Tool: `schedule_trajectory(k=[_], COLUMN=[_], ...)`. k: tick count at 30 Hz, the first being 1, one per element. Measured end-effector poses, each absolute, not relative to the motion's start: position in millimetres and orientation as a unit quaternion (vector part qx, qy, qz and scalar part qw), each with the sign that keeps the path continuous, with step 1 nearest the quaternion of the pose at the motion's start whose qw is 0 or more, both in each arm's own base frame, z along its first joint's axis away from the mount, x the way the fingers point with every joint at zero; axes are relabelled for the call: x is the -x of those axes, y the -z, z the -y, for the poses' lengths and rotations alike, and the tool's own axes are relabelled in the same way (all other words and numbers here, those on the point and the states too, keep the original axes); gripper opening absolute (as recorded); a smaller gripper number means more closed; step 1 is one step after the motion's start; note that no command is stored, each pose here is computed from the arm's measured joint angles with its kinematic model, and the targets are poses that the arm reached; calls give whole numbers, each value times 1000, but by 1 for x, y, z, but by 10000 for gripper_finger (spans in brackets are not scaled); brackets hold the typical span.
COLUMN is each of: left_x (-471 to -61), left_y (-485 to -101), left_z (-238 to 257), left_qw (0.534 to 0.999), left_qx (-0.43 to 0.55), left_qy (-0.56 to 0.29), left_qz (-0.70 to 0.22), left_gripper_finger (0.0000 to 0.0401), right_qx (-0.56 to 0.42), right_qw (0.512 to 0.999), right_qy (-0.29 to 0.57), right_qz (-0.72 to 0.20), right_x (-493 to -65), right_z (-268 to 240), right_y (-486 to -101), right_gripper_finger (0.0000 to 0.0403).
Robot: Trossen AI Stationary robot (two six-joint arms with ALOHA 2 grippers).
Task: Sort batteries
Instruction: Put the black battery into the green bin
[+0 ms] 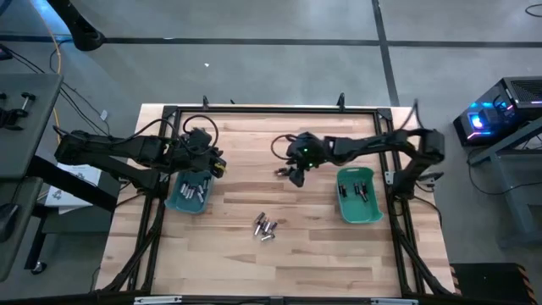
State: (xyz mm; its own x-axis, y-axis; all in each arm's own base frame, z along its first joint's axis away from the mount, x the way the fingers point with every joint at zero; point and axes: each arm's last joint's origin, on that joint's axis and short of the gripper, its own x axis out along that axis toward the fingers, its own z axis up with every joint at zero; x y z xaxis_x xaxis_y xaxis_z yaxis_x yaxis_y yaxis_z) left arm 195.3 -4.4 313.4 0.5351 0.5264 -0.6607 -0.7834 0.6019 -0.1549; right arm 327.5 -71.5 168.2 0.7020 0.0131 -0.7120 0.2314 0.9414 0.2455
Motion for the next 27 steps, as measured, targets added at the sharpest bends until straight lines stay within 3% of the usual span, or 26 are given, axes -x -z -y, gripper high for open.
schedule_trajectory(k=[4,14,27], left_x=[-195,-195,-195], left_y=[-313,-313,-313], left_z=[4,5,5], left_qw=[847,847,847], left_qx=[223,225,225], left_qy=[-386,-385,-385], left_qz=[-288,-289,-289], left_gripper_finger=[85,85,85], right_qx=[-102,-78,-46], right_qw=[899,882,880], right_qy=[57,52,22], right_qz=[-421,-462,-473], right_x=[-334,-338,-344], right_z=[74,75,52], right_y=[-150,-127,-120], right_gripper_finger=[255,243,175])
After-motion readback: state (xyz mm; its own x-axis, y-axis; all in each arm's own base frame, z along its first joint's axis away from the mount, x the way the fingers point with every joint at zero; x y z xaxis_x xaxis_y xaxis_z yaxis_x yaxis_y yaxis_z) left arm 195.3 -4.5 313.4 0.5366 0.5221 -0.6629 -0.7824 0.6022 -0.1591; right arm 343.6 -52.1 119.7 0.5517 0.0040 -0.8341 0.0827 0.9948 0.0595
